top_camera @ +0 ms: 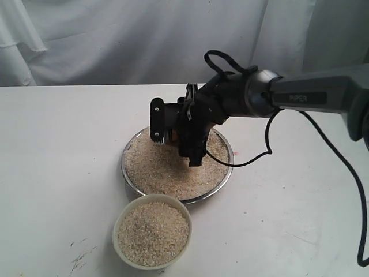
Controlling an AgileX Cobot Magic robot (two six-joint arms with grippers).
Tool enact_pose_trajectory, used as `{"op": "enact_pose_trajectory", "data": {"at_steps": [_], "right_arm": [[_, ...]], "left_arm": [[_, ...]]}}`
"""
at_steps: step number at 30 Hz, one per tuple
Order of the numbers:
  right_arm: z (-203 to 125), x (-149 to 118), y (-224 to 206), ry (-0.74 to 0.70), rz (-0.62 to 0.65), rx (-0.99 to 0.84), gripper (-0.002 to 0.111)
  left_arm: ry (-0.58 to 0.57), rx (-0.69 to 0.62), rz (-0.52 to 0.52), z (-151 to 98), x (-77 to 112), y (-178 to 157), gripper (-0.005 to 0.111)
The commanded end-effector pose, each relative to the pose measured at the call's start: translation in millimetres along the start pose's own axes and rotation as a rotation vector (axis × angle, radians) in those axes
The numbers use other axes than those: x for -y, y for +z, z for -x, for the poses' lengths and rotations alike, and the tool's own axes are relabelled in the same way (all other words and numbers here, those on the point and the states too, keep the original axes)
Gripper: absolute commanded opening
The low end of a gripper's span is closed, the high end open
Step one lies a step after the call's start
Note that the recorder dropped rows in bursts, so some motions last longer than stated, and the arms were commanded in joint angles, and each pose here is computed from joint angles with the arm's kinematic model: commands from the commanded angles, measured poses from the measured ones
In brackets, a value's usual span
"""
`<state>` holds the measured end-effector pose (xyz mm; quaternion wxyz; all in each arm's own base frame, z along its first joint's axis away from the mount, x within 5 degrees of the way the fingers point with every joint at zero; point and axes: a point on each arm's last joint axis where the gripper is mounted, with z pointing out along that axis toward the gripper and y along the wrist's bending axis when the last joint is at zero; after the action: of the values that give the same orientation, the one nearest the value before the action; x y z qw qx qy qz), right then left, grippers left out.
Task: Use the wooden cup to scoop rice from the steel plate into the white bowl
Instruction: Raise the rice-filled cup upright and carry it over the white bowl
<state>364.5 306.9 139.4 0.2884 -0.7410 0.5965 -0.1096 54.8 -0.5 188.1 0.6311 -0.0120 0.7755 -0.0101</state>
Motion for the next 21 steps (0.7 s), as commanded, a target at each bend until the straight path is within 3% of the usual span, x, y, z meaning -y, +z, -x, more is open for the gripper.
{"op": "enact_pose_trajectory", "data": {"at_steps": [1, 8, 21], "right_arm": [[2.6, 18.5, -29.9, 0.044, -0.053, 0.039, 0.000], [1.3, 27.5, -64.3, 0.113, -0.014, 0.038, 0.000], [-9.5, 25.6, -134.9, 0.094, 0.106, -0.050, 0.000]], "left_arm": [[-0.004, 0.007, -0.002, -0.7, 0.1, 0.0, 0.000], [-0.004, 0.007, -0.002, -0.7, 0.1, 0.0, 0.000], [-0.004, 0.007, -0.002, -0.7, 0.1, 0.0, 0.000]]}}
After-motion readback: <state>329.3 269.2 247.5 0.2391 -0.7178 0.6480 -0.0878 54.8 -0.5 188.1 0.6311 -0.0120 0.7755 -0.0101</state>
